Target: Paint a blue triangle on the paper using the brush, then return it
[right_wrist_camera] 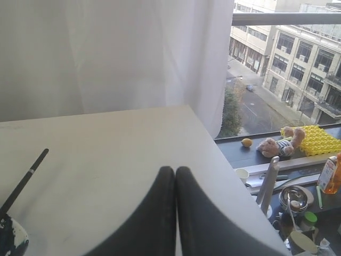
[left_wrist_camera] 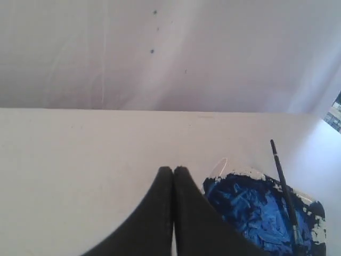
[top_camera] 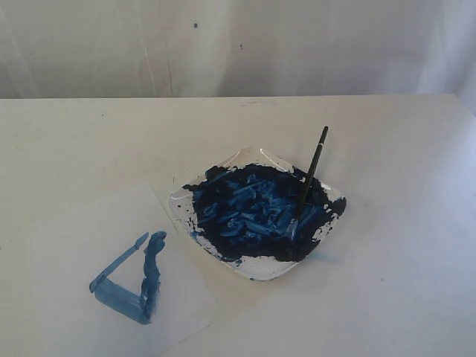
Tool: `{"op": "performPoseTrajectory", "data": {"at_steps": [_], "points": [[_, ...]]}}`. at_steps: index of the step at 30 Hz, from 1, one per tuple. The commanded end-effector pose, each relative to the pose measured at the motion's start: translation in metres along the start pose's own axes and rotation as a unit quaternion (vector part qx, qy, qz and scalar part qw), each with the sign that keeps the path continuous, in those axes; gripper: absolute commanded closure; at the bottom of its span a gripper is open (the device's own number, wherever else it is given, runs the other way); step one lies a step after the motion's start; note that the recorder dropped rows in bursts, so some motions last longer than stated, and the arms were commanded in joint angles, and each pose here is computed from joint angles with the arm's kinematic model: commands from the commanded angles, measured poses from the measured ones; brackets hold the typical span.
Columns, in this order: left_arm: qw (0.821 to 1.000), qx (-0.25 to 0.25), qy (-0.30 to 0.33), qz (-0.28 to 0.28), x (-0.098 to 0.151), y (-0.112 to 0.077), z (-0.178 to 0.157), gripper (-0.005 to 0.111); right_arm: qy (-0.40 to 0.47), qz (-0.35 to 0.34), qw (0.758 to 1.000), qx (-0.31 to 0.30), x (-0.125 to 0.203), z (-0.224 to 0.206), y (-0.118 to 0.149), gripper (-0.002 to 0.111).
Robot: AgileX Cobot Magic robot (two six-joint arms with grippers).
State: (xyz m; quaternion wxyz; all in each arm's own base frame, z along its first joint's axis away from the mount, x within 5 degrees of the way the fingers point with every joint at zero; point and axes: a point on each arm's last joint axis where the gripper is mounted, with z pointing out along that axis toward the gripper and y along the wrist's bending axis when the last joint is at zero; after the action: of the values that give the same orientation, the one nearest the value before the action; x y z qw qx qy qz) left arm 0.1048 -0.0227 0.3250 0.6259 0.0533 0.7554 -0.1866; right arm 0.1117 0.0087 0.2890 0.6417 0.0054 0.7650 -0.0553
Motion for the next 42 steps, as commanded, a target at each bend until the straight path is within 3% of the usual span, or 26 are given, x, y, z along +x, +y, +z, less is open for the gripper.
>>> {"op": "performPoseTrajectory", "data": {"at_steps": [1,4,10,21,23,26,28,30,38,42], "points": [[0.997,-0.004,-0.069,0.018,0.008,-0.012,-0.016,0.107,-0.002,-0.005,1.0,0.001,0.001,0.0,0.0,0.108],[0.994,0.003,-0.1,0.041,0.017,-0.018,-0.029,0.107,-0.002,-0.005,1.0,0.001,0.001,0.0,0.0,0.108],[0.984,0.069,-0.12,0.115,0.042,-0.028,-0.048,0.107,-0.002,-0.005,1.0,0.001,0.001,0.0,-0.001,0.108],[0.982,0.08,-0.111,0.128,0.06,-0.026,-0.047,0.107,-0.001,-0.005,1.0,0.002,0.001,0.0,-0.001,0.108],[0.986,0.054,-0.101,0.118,0.066,-0.02,-0.044,0.107,-0.001,-0.005,1.0,0.002,0.001,0.0,-0.001,0.108],[0.993,-0.032,-0.057,0.098,0.079,-0.001,-0.039,0.107,-0.001,-0.005,1.0,0.003,0.001,0.0,-0.001,0.108],[0.992,-0.09,-0.038,0.083,0.086,0.012,-0.037,0.107,-0.001,-0.005,1.0,0.003,0.001,0.0,-0.001,0.108],[0.99,-0.116,-0.03,0.072,0.093,0.018,-0.037,0.107,-0.001,-0.005,1.0,0.003,0.001,0.0,-0.001,0.108],[0.99,-0.12,0.016,0.068,0.145,0.029,-0.029,0.107,-0.001,-0.005,1.0,0.004,0.001,0.0,-0.001,0.108],[0.99,-0.119,0.03,0.071,0.151,0.03,-0.03,0.107,-0.001,-0.005,1.0,0.004,0.001,0.0,-0.001,0.108]]}}
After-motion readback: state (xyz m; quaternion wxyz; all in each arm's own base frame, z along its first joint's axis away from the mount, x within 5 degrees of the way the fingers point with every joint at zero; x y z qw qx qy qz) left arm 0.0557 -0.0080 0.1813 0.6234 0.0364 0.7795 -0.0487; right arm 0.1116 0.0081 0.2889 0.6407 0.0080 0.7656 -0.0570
